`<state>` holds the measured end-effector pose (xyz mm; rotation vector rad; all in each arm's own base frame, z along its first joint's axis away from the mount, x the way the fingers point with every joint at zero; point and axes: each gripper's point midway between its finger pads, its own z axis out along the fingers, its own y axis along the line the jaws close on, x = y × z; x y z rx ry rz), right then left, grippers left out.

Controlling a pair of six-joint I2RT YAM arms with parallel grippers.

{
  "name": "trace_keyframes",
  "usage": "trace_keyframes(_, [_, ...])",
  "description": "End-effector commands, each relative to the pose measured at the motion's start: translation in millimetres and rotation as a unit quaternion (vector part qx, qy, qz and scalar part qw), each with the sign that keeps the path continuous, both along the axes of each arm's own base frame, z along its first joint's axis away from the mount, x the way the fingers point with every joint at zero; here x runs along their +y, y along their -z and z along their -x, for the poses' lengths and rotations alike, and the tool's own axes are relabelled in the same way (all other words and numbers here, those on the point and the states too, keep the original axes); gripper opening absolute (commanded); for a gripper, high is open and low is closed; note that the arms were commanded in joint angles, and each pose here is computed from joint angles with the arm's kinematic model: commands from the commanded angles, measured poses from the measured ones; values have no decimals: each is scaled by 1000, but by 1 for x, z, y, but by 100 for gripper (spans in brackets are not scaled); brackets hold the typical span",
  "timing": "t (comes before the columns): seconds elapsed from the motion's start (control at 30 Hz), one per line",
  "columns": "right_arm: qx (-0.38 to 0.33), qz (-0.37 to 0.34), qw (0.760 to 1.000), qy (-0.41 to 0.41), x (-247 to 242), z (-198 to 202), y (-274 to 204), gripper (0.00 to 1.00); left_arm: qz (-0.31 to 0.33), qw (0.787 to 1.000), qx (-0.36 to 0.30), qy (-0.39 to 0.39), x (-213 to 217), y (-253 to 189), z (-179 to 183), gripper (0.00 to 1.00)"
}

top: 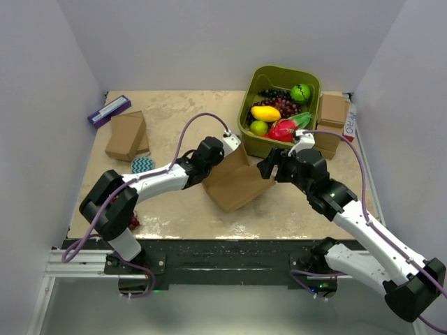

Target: Fold the paper box

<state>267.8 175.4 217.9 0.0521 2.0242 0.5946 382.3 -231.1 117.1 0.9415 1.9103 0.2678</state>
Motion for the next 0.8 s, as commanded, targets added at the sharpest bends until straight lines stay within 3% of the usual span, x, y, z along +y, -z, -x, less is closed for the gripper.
trace_keyframes(0.0, [-4,14,1000,6,-8,3,-25,80,6,998,34,-52,20,17,14,31])
trace_keyframes(0.17, [33,43,998,19,-21,14,-26,81,-21,989,119,-88,45,65,44,26])
trace_keyframes(0.43, [70,10,997,-2,1,12,-7,83,9,984,148,-99,46,68,60,26])
trace_keyframes(0.57, [65,-10,998,-18,16,3,-18,81,39,980,173,-92,38,67,70,26])
trace_keyframes(0.77, [65,-20,997,-45,42,-6,-29,78,139,963,217,-76,19,55,96,31])
